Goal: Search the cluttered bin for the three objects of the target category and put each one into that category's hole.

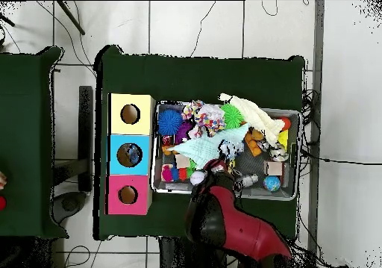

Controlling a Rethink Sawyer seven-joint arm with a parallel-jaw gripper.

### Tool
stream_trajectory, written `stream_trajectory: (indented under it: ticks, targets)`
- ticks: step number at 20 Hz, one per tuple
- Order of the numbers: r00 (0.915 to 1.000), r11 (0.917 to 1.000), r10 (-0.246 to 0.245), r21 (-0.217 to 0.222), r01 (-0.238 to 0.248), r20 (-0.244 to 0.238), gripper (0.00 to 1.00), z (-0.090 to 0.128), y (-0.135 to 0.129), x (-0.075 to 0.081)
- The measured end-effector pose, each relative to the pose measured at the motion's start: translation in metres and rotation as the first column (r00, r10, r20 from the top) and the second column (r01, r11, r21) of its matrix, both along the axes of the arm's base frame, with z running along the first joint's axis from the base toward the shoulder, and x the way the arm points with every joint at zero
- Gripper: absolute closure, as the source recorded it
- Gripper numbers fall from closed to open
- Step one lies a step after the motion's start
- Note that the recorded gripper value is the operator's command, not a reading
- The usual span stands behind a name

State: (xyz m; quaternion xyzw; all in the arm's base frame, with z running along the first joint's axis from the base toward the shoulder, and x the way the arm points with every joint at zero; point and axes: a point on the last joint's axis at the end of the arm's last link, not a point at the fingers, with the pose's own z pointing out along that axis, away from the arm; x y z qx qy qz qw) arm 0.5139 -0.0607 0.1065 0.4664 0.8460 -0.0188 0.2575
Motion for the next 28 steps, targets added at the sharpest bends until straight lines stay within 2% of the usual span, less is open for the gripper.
stream_trajectory:
  ticks: [8, 17, 25, 28]
  targets:
    - [0.9991, 0.9992, -0.038, 0.007, 0.038, -0.019, 1.00, 0.000, 0.023, -0.009]
    - [0.9954, 0.9959, -0.090, 0.012, 0.090, -0.032, 1.00, 0.007, 0.053, -0.005]
    - [0.9896, 0.9914, -0.127, 0.022, 0.129, -0.068, 1.00, 0.016, 0.092, -0.008]
    - [0.9847, 0.9885, -0.140, 0.042, 0.145, -0.103, 1.00, 0.020, 0.111, -0.012]
